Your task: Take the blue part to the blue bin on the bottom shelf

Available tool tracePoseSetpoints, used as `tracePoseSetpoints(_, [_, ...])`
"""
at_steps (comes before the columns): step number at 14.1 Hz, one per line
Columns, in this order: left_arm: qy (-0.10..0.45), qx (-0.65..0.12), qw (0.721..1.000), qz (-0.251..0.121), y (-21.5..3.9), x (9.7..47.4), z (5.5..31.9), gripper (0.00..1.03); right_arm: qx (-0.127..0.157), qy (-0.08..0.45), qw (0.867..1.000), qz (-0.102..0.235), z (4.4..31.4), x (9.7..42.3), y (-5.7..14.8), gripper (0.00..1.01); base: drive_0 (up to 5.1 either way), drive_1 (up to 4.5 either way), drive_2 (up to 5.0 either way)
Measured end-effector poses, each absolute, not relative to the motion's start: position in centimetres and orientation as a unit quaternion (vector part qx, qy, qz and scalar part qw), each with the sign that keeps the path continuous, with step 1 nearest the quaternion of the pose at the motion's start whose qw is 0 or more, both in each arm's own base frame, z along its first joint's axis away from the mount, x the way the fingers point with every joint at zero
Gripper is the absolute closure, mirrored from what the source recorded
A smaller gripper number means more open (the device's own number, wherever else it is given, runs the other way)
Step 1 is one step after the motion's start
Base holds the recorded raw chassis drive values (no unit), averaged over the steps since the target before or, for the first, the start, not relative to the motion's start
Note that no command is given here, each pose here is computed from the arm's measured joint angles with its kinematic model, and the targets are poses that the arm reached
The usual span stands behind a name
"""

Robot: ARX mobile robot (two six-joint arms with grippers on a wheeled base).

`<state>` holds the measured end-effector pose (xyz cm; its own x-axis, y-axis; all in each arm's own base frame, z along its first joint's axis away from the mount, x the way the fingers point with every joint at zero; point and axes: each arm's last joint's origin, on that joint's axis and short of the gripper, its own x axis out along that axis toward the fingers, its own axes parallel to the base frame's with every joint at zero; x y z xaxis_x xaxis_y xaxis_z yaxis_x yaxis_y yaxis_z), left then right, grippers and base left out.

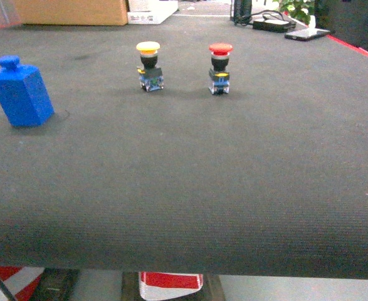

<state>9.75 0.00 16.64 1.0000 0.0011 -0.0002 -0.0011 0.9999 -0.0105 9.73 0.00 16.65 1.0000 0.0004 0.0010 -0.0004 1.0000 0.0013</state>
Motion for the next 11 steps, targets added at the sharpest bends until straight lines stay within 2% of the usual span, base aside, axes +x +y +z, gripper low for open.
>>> tracePoseSetpoints(11, [0.0,-0.005,1.0,0.0,0.0,9.74,16.65,0.05,0.001,-0.001,1.0,0.0,16.66,9.73,0.0,0.03,0.0,0.0,0.0])
